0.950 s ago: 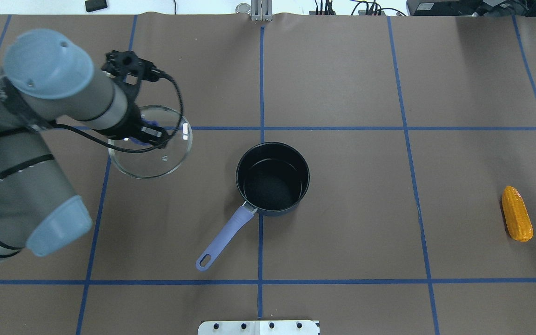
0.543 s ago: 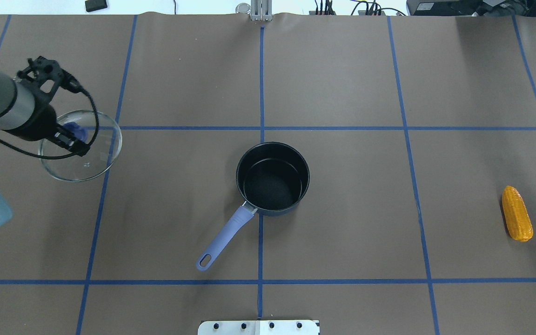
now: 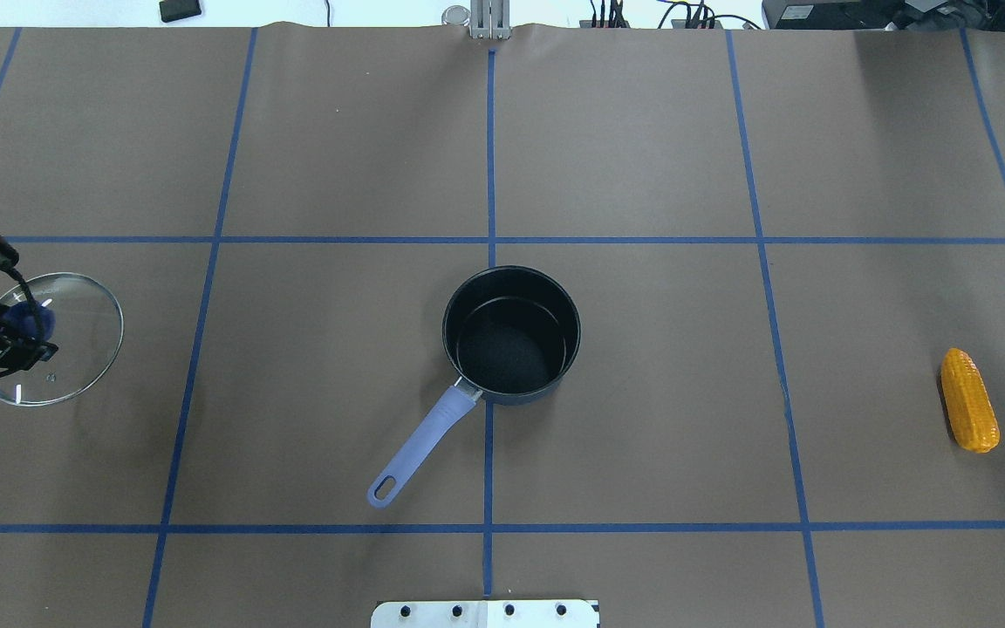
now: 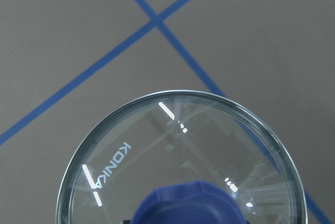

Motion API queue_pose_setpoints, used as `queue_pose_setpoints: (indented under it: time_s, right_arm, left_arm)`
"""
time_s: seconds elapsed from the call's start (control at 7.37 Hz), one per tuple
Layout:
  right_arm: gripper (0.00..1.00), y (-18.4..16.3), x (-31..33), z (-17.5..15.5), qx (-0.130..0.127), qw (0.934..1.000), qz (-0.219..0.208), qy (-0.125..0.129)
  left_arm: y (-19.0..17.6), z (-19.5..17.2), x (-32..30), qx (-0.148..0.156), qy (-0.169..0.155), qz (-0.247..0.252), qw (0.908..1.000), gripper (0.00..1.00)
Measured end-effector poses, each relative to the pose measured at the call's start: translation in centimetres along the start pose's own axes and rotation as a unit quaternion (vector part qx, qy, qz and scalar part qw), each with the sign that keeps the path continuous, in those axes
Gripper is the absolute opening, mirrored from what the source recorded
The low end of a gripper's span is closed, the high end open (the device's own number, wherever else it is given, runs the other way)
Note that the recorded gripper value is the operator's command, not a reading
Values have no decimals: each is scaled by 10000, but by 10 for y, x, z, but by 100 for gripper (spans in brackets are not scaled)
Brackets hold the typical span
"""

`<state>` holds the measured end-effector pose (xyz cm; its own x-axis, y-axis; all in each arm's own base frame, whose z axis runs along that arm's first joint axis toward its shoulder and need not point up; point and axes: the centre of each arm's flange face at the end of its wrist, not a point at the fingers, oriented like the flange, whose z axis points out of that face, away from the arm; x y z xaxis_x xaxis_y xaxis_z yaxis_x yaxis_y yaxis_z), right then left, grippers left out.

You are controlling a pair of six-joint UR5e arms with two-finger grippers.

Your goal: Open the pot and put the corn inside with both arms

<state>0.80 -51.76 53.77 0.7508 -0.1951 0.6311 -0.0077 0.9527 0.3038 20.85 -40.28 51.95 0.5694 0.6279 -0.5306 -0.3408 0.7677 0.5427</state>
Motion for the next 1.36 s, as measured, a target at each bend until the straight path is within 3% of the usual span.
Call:
queue_pose_setpoints:
  time_s: [0.14, 0.27, 0.41, 0.54, 0.68, 1.36]
  right_arm:
    - [100, 0, 0, 0, -1, 10000, 0, 0]
    - [100, 0, 0, 0, -1, 10000, 1, 0]
    - [100, 0, 0, 0, 1, 10000, -1, 0]
    - [100, 0, 0, 0, 3, 10000, -3, -1]
    - [100, 0, -1, 0, 2, 10000, -5, -1]
    - [100, 0, -2, 2, -16, 10000, -7, -9]
  left_arm:
    - [21, 18, -15, 139, 44, -85, 9999, 16]
    - [37, 33, -26, 234, 81, -142, 9996, 25]
    - [45, 43, -33, 273, 100, -166, 9994, 43]
    - [47, 49, -36, 282, 104, -176, 9994, 74]
    - [48, 51, -38, 284, 101, -179, 9994, 98]
    - [43, 42, -48, 248, 217, -329, 9989, 99]
